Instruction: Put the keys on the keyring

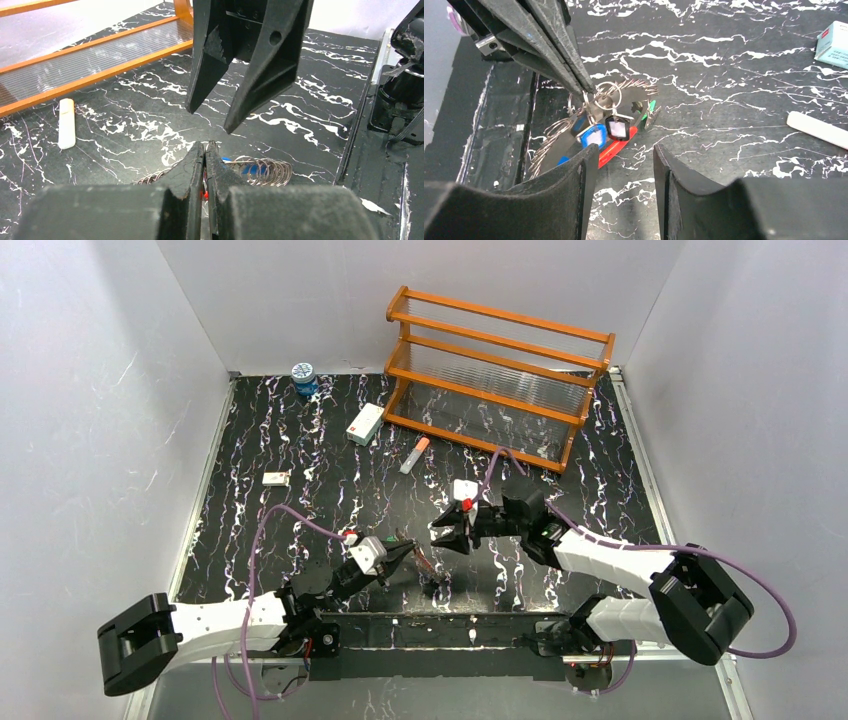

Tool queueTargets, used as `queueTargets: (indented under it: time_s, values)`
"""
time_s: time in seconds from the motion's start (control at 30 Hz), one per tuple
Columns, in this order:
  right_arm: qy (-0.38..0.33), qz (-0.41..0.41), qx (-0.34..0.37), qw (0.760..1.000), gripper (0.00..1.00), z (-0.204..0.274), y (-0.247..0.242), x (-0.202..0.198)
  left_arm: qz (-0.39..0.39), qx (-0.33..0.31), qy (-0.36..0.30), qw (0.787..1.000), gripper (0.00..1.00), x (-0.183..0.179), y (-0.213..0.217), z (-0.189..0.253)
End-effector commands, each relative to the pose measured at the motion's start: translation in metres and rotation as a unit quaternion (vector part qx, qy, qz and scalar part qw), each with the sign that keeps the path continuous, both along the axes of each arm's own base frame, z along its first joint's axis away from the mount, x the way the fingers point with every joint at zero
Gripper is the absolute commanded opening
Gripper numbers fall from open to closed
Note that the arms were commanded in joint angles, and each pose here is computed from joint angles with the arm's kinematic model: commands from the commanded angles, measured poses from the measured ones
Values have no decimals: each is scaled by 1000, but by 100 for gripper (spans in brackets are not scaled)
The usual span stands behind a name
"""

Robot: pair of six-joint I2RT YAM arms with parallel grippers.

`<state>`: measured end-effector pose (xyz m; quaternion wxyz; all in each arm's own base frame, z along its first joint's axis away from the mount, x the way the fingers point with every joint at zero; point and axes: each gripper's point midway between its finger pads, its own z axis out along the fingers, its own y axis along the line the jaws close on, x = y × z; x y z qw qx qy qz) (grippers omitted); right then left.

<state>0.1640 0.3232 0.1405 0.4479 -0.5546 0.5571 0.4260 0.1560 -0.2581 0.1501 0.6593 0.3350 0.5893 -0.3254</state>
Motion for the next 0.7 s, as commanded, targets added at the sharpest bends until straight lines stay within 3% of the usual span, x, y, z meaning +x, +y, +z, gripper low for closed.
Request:
queueTargets:
  time_s: [0.0,0.37,0.67]
  values:
    - [-17,33,68,997,51,37,3,-6,-7,-27,-22,999,0,-4,2,13]
    - [33,114,96,988,46,45,19,-23,-14,-21,-20,999,0,-4,-2,12]
    - [61,130,100,985,43,42,26,-24,-16,-24,-19,999,0,-5,-2,13]
